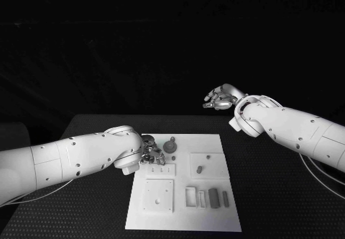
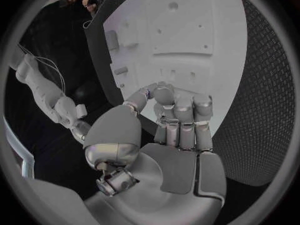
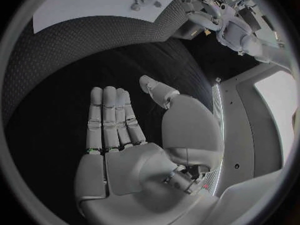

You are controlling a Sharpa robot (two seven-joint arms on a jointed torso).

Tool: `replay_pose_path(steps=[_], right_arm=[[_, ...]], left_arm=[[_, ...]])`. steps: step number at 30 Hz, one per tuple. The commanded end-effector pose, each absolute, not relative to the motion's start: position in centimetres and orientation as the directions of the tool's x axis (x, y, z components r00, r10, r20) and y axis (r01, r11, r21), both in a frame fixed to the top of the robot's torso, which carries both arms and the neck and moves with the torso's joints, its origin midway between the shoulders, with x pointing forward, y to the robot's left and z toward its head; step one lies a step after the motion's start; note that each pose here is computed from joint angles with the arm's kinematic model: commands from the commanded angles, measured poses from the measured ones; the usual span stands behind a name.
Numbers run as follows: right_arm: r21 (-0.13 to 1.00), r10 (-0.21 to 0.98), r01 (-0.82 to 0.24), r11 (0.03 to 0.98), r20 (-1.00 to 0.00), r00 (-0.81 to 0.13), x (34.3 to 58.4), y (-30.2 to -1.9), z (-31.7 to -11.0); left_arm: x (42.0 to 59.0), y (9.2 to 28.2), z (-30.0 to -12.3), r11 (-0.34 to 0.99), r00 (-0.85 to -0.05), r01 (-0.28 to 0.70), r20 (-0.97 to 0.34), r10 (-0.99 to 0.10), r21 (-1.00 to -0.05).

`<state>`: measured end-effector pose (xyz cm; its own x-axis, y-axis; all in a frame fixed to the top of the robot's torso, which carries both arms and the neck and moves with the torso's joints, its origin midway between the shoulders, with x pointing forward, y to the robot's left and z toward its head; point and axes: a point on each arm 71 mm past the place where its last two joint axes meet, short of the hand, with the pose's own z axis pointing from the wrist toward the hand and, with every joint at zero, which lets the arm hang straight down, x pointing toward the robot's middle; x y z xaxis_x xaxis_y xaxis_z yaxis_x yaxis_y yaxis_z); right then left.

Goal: Assemble the parts on the task board

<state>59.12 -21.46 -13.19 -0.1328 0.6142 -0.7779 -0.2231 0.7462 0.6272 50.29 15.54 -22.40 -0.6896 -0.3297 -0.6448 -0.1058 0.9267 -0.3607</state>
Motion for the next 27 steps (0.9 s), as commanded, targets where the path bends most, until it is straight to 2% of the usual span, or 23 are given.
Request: replay_pose_path(steps=[1, 27], right_arm=[[0.701, 0.676, -0.213, 0.681, -0.713, -0.188, 59.17, -21.25, -13.32], [0.714, 0.685, -0.206, 0.669, -0.700, -0.200, 59.40, -20.85, -13.46]], left_arm=[[50.27, 15.31, -22.46, 0.931, -0.697, -0.099, -0.643, -0.316, -0.350], [50.10, 15.38, -23.34, 0.934, -0.759, -0.131, -0.572, -0.311, -0.333]])
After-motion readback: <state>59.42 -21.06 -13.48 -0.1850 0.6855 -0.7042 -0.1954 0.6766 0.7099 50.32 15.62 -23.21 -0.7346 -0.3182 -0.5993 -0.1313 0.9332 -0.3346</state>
